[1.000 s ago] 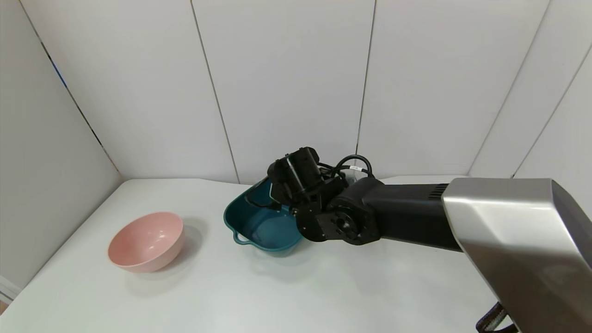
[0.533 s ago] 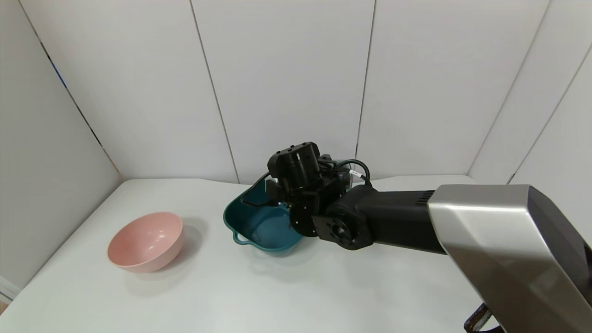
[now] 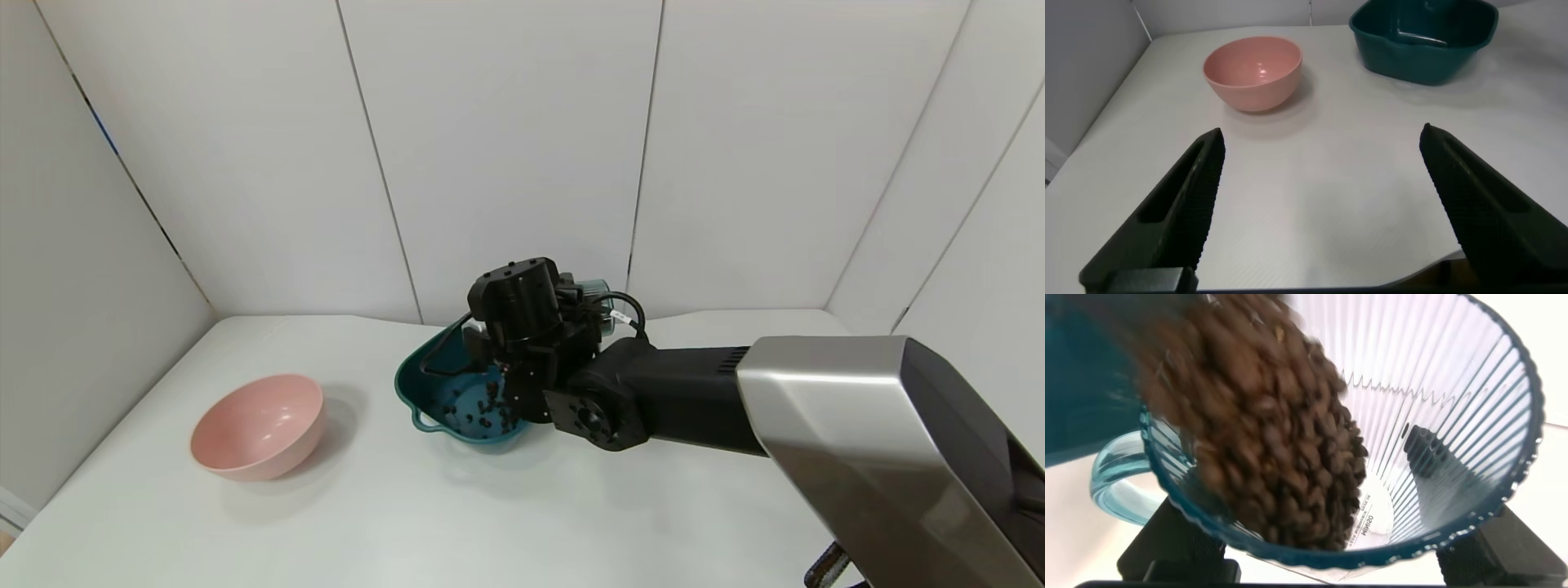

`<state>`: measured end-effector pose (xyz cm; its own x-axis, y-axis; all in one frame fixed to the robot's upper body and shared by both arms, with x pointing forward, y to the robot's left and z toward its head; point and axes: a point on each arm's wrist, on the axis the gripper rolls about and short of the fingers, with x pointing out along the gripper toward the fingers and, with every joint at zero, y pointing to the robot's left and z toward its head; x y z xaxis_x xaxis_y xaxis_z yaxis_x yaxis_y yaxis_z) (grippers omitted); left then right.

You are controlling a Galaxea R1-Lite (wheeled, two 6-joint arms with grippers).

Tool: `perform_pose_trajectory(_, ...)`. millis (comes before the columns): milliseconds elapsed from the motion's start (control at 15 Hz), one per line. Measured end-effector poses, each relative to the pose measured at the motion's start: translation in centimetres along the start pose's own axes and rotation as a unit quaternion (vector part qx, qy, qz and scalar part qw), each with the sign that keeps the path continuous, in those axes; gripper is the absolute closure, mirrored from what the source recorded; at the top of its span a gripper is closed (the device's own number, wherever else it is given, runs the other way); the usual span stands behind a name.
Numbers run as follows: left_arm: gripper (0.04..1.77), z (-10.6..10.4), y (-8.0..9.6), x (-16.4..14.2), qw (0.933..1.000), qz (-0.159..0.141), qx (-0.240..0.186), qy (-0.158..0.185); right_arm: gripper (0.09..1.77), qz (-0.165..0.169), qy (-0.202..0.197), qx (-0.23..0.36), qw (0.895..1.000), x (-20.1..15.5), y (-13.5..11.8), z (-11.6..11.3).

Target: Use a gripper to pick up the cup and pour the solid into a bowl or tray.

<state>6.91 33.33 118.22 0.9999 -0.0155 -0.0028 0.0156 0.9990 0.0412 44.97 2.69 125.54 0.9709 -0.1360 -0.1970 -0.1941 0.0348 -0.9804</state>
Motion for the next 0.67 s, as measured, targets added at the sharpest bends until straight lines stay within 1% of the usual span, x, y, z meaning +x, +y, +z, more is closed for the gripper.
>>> perform_pose_trajectory(667, 0.09, 0.00, 0.00, 0.00, 1.0000, 0.000, 0.000, 0.000, 0.48, 0.001, 0.007, -0.031, 0.999, -0.24, -0.09, -0.08)
